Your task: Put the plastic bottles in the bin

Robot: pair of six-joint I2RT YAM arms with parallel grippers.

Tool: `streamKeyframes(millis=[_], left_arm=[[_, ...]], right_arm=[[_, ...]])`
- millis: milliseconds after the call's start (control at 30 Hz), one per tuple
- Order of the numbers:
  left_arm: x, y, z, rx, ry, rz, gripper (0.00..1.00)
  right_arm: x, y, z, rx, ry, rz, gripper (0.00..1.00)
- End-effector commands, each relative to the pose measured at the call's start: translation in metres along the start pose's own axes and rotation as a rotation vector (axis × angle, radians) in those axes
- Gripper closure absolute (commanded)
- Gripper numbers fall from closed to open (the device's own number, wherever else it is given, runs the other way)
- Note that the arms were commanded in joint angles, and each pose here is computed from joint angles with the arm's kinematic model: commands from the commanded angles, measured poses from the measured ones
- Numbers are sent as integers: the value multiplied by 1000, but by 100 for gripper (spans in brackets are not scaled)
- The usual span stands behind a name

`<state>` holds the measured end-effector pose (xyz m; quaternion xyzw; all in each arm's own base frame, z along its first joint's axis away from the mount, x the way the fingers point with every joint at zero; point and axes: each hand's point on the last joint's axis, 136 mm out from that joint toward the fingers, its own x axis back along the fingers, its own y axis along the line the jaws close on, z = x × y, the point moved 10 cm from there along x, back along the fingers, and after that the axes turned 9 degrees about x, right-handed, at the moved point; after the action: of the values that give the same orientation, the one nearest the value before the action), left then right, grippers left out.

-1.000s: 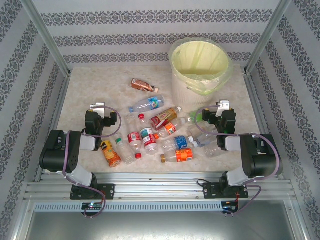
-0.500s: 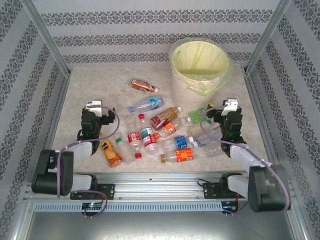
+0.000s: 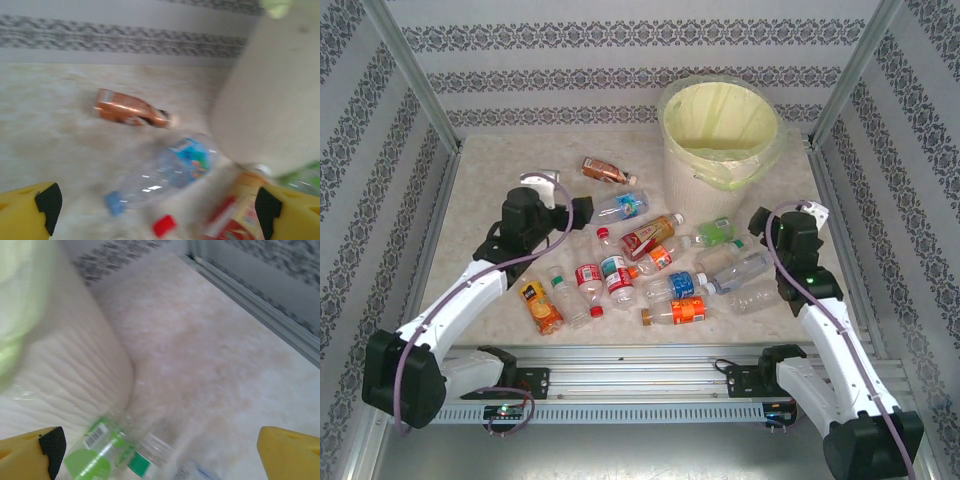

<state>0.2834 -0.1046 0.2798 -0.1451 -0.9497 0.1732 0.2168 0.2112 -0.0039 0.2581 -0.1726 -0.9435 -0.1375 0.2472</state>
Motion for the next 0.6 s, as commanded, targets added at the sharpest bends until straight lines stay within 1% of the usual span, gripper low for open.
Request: streamKeyframes(millis=[0, 167, 267, 367, 467, 567], left_arm=[[3, -30, 10, 39, 196, 132, 0], [14, -83, -3, -76, 328, 350, 0], [20, -109, -4, -185, 407, 433, 0], [25, -130, -4, -292, 462, 530, 0], [26, -145, 1, -381, 539, 615, 0], [25, -151, 12, -452, 584, 654, 0]], right_arm=[[16, -24, 21, -77, 210, 219, 2], [17, -29, 37, -182, 424, 206, 2], [11, -29, 52, -235, 516, 177, 9], [4, -30, 67, -251, 598, 187, 13], [-1, -31, 77, -274, 650, 182, 17], [0, -32, 83, -287, 674, 182, 19]])
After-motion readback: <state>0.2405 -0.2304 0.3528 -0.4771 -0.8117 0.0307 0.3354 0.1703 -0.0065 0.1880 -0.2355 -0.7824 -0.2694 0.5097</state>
